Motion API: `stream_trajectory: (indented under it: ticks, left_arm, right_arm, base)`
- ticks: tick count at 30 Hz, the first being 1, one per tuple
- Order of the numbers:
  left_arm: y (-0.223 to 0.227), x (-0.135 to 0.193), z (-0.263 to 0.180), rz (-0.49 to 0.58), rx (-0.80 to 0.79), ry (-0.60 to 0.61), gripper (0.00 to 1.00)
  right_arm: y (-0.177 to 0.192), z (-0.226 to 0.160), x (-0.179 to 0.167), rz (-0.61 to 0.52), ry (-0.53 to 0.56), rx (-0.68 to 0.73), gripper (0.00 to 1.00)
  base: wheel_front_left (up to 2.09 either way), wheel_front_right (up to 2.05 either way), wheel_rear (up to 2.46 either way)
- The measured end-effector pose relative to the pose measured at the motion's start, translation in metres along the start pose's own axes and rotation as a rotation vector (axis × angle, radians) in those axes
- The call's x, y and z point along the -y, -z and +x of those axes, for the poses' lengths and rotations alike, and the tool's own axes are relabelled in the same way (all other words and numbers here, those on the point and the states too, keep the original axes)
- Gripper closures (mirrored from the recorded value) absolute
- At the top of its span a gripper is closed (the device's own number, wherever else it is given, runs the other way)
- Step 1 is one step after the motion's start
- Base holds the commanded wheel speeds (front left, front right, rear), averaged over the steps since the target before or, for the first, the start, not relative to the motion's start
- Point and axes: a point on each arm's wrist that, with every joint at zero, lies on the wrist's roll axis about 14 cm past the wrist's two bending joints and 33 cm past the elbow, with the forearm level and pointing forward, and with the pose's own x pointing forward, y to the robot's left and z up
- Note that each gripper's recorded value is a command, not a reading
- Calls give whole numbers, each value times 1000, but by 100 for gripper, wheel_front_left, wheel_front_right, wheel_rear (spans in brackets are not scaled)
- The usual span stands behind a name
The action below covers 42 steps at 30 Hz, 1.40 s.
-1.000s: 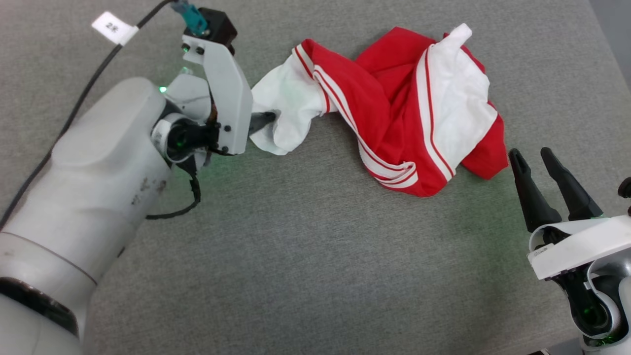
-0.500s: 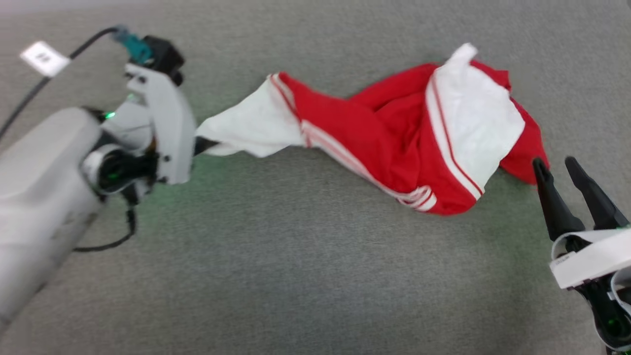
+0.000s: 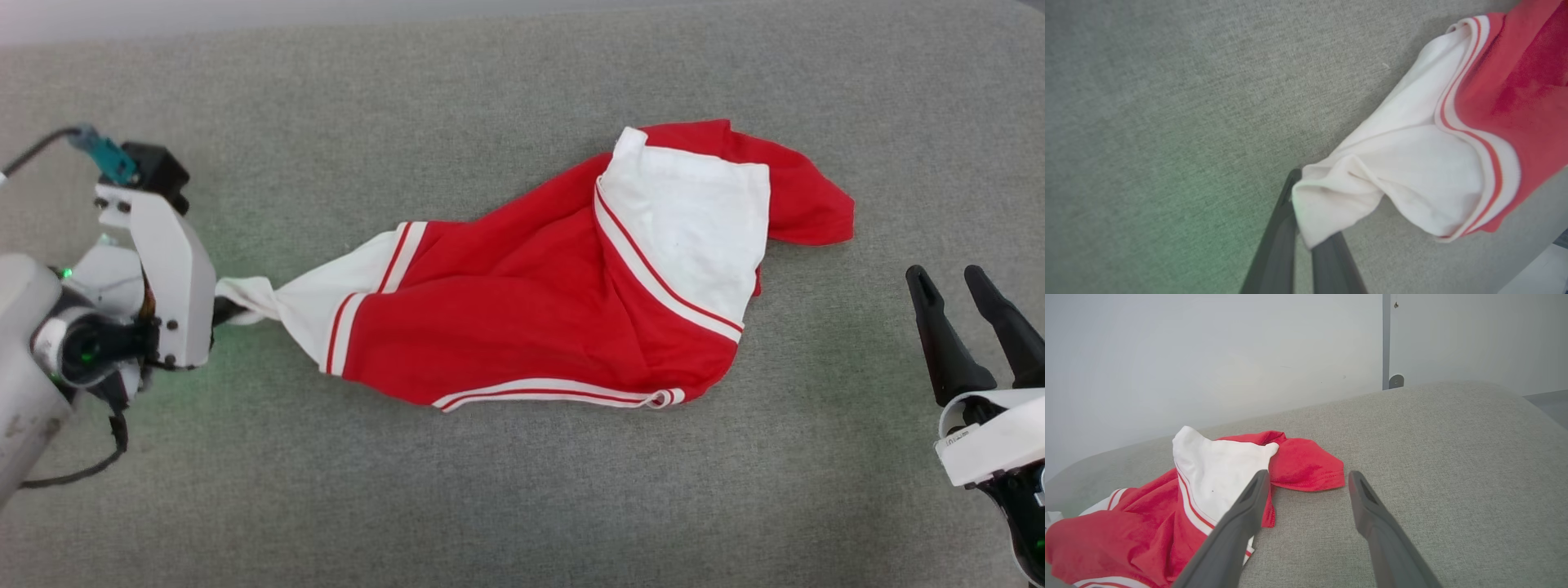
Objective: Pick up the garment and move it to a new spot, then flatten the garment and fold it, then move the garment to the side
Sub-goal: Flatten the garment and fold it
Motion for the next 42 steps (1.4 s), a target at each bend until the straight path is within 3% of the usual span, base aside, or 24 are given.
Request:
stream_trajectory:
  ticks: [8,9,10,11,12,17,21,27,30,33,37,42]
  left_arm:
    - [12,-8,12,-33,8,-31,97]
    - [11,-8,13,-26,21,-36,71]
    - [10,-10,13,-24,34,-44,51]
    - [9,-10,13,-23,50,-47,18]
    - [8,-10,13,-18,70,-52,0]
    - [1,-17,1,24,221,-96,0]
    - [-13,-14,-19,47,445,-109,0]
    - [-1,8,-40,-13,720,-133,0]
    - [16,18,-45,-57,767,-158,0]
    - [29,16,-54,-34,784,-230,0]
    - [23,9,-78,-44,874,-298,0]
    - [30,1,-96,-43,926,-358,0]
  right_arm:
    - [3,-1,-3,-20,-10,-29,0]
    - [3,0,-4,-27,-15,-36,0]
    - [4,0,-6,-32,-21,-42,0]
    - [5,1,-8,-42,-31,-54,0]
    - [7,3,-11,-49,-42,-64,0]
    - [16,12,-37,-131,-153,-150,0]
    - [23,22,-61,-235,-264,-233,0]
    - [24,46,-98,-402,-431,-333,0]
    - [20,63,-108,-473,-478,-369,0]
    - [19,80,-114,-533,-507,-409,0]
    - [14,104,-126,-592,-539,-419,0]
    - [36,117,-150,-662,-626,-487,0]
  base:
    - [0,0,0]
    - [0,0,0]
    - [0,0,0]
    - [0,0,0]
    - [0,0,0]
    - [0,0,0]
    - [0,0,0]
    - [0,0,0]
    - [0,0,0]
    - [0,0,0]
    - [0,0,0]
    - [0,0,0]
